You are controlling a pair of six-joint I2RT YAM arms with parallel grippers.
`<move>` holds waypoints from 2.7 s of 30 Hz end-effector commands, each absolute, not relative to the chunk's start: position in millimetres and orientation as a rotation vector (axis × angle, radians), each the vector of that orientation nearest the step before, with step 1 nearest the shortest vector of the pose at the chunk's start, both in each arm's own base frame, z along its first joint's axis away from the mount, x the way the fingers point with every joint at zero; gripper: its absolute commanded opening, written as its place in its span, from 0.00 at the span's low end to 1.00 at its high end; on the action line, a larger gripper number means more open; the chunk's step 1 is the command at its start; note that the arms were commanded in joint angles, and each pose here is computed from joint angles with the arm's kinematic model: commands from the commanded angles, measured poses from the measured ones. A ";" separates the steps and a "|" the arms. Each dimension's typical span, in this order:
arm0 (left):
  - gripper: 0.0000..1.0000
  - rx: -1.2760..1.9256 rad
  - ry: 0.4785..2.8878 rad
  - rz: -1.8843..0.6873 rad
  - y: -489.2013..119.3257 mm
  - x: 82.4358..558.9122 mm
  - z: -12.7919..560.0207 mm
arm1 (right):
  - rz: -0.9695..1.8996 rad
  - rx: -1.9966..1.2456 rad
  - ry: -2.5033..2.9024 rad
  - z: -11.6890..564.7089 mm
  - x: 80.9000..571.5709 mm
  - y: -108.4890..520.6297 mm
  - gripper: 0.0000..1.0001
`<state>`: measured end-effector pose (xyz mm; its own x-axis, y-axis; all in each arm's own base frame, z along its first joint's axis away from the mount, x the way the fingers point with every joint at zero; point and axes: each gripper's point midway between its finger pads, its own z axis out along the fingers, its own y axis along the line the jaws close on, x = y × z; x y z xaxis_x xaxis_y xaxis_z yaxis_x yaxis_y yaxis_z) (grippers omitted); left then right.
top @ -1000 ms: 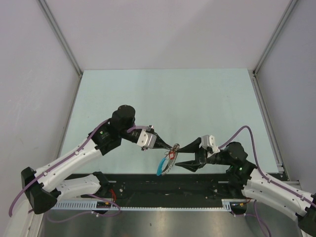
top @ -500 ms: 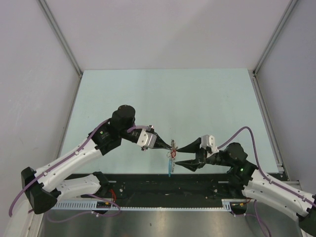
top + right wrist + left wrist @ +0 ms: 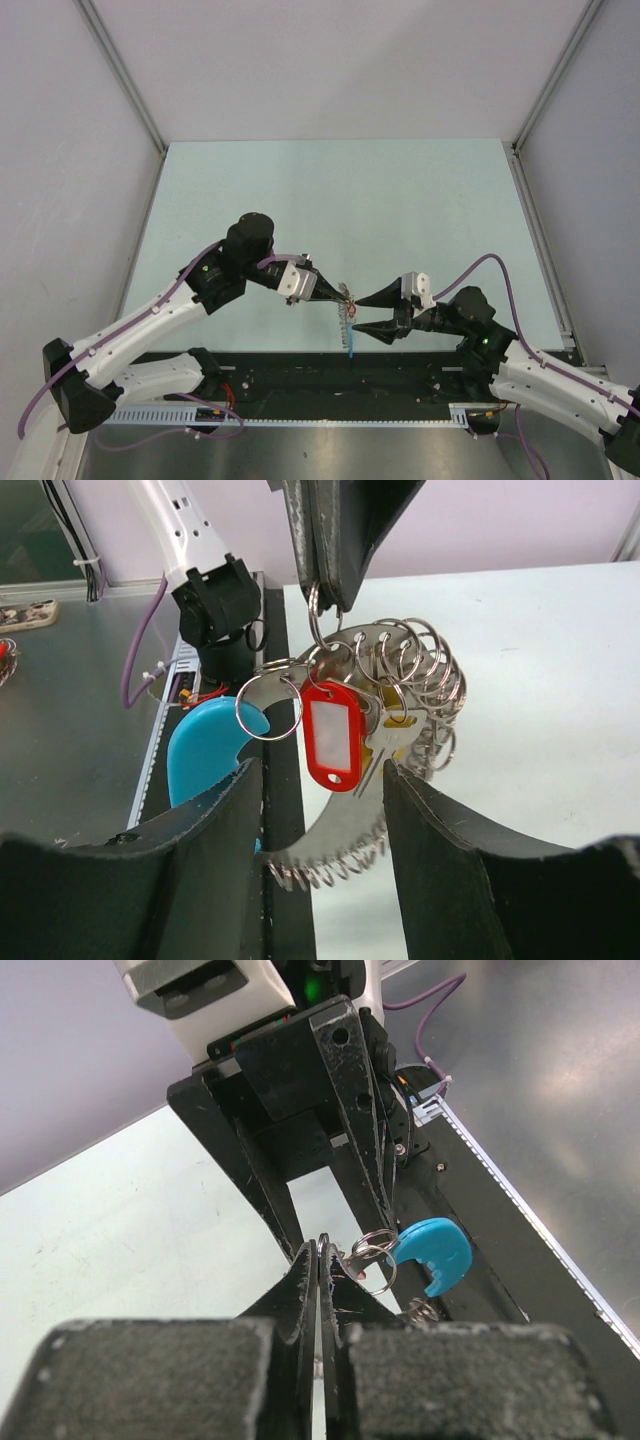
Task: Remove the keys from the keyring
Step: Remove the key from the keyring.
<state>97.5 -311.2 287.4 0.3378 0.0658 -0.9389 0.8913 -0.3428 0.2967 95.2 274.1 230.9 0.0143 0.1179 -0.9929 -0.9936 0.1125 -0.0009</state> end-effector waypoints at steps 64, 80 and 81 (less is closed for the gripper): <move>0.01 1.684 0.770 -1.142 -311.7 91.2 306.6 | 1.123 -1.004 1.145 254.2 100.8 287.4 0.44; 0.00 1.694 0.767 -1.147 -311.0 89.7 304.1 | 1.044 -0.987 1.082 267.9 101.1 271.6 0.46; 0.00 1.694 0.772 -1.146 -311.0 90.6 302.8 | 1.045 -0.996 1.079 267.1 99.7 271.8 0.46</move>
